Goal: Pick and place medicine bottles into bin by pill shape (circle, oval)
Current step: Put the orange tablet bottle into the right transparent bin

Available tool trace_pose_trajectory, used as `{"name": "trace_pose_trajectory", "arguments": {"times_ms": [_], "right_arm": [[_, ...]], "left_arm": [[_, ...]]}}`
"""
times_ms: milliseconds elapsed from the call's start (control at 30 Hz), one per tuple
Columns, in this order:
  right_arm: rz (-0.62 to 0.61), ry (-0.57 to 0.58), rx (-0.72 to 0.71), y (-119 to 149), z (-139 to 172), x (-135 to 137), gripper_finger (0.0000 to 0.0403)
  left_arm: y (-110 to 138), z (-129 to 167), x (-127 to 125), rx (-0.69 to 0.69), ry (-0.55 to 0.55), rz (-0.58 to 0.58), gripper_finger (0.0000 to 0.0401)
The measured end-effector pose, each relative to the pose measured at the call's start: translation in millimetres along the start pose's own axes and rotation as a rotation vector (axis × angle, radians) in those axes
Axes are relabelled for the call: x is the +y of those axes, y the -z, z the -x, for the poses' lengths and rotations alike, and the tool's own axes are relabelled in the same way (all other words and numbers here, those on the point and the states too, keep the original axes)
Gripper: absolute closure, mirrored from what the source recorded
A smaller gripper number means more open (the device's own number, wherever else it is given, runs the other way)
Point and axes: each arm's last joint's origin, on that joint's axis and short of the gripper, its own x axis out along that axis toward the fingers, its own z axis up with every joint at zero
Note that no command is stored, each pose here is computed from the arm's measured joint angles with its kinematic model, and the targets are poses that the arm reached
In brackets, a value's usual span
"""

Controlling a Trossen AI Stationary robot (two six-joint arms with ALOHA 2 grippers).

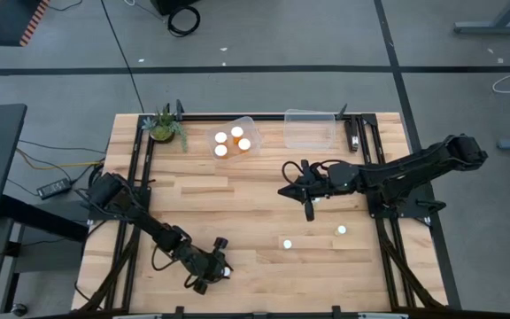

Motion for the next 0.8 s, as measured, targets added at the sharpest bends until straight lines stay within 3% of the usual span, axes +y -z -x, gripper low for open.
{"name": "trace_pose_trajectory", "arguments": {"times_ms": [333,800], "right_arm": [[-0.001,0.009,0.062,6.1,0.3,-1.5,0.0383],[-0.006,0.027,0.124,12.6,0.0,-3.1,0.0383]], "left_arm": [[-5.1,4.7,8.5,0.017,-0.013,0.040,0.0285],[-18.1,-3.8,44.1,0.053,-0.082,0.113,0.0287]]}}
